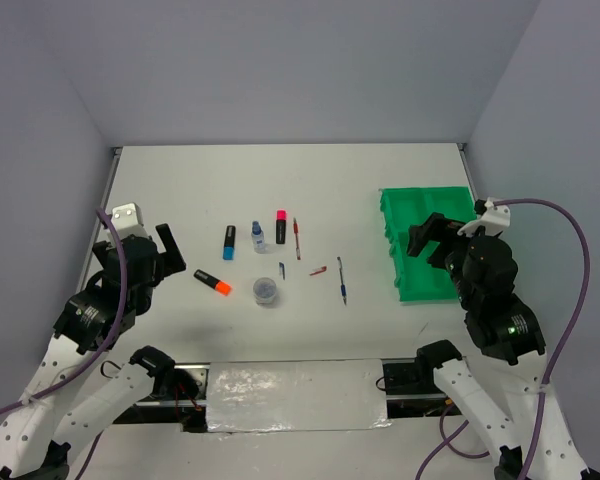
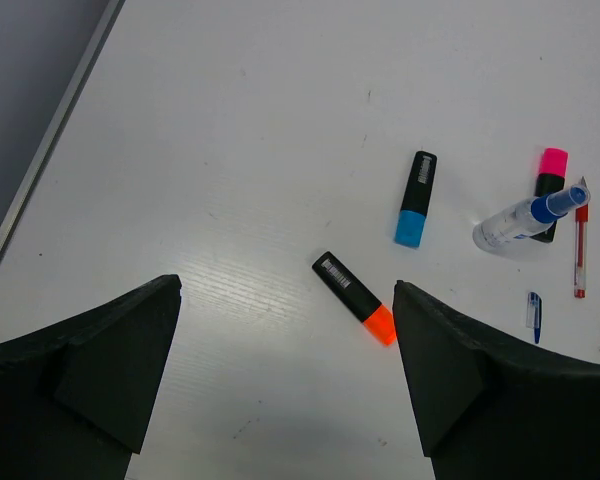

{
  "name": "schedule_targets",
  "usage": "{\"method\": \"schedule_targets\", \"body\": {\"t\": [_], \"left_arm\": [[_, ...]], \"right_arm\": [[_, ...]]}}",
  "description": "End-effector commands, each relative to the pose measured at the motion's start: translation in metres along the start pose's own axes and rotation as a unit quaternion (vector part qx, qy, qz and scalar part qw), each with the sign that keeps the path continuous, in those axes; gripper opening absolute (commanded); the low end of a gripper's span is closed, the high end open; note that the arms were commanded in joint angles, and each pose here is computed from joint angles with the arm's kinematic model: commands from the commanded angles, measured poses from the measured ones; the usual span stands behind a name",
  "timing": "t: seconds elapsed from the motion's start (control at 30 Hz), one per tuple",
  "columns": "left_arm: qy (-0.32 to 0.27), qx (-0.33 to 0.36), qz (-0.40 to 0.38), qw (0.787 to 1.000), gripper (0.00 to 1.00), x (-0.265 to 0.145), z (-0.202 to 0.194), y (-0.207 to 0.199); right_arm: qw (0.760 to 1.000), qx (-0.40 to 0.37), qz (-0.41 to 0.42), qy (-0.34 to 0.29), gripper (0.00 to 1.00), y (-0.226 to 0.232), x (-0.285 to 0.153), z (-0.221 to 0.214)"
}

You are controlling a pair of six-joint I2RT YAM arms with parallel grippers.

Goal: Sort the stationery into containers
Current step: Pick up the pen from the center of the board.

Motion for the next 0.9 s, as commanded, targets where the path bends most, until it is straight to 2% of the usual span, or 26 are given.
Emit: {"method": "schedule_targets", "body": {"t": [0.0,0.33,0.53,0.63,0.7,0.87], "left_arm": [[-0.020,-0.015,-0.003,1.000,0.99,0.000,0.009,-0.002],[-0.021,-0.016,-0.002,1.000,0.99,-0.001,0.009,-0.001],[-0.020,-0.014,0.002,1.000,0.99,0.000,0.009,0.000],[-0.024,-0.017,0.004,1.000,0.99,-0.001,0.010,0.001],[-0.023,-0.016,0.004,1.000,0.99,-0.001,0.009,0.001],[-0.017,-0.011,-0.002,1.000,0.99,0.001,0.007,-0.002]], "right_arm": [[1.000,0.011,-0.008,-0.026,1.00,-0.003,-0.007,0.016],[0.999,0.005,0.024,-0.021,1.00,0.008,-0.003,0.015],[0.994,-0.016,0.086,0.062,0.98,0.043,0.031,-0.010],[0.982,-0.056,0.108,0.142,0.98,0.079,0.057,-0.048],[0.976,-0.086,0.120,0.158,0.98,0.095,0.064,-0.061],[0.932,-0.224,0.172,0.225,0.97,0.122,0.080,-0.097]]}}
Point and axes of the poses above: each gripper's point midway between its finger pads, its own x axis out along the fingers, its own y axis along the line the jaws close on, z = x × y, the point moved 2 cm from there along -x, back along the fingers, and after that the axes turned 14 degrees about -x, right-handed, at the moved point
